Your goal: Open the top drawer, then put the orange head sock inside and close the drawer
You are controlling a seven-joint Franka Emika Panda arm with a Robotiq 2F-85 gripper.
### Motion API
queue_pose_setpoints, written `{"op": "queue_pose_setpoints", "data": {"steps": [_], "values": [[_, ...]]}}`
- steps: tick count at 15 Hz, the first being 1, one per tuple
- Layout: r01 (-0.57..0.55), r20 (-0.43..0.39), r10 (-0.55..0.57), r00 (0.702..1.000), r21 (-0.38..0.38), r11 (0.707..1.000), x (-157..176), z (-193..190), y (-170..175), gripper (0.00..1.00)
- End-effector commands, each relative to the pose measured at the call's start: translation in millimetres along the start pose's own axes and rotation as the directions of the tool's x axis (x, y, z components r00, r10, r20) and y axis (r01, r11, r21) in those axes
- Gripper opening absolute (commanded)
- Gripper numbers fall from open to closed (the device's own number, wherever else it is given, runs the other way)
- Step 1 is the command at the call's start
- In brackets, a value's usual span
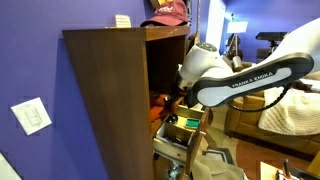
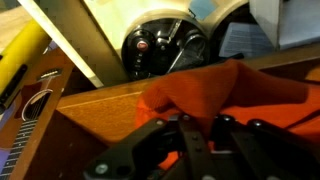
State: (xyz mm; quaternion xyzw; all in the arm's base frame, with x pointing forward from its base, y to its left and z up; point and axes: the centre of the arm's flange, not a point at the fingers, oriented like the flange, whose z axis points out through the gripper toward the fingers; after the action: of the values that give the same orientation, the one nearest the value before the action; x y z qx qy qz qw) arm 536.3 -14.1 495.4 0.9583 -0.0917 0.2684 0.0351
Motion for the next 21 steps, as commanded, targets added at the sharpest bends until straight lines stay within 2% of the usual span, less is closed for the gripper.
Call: {"op": "queue_pose_setpoints", "data": {"steps": [1,2,5,8,11,12,13,15,18,21], "values": [[0.019,0.102,-0.015,0.995,-0.034,0.999,-16.8,-6.7,21.1,0.0],[0.04,0.124,-0.036,0.992,-0.029,0.999,-21.4,-8.0,25.8,0.03],[0.109,0.207,-0.1,0.973,-0.032,0.994,-35.7,-11.8,38.1,0.03],[0.192,0.3,-0.182,0.936,-0.002,0.981,-52.0,-6.5,51.2,0.03],[0.233,0.362,-0.22,0.906,0.006,0.972,-60.6,2.5,62.5,0.03],[0.225,0.364,-0.209,0.908,-0.002,0.974,-61.3,4.0,65.0,0.37],[0.221,0.362,-0.204,0.909,-0.007,0.975,-62.0,4.6,67.1,0.39],[0.231,0.354,-0.215,0.91,-0.004,0.973,-63.2,2.8,70.7,0.52],[0.243,0.362,-0.219,0.906,-0.023,0.97,-63.7,3.4,78.8,0.76],[0.225,0.326,-0.206,0.923,-0.021,0.974,-61.8,-0.8,83.8,0.98]]}}
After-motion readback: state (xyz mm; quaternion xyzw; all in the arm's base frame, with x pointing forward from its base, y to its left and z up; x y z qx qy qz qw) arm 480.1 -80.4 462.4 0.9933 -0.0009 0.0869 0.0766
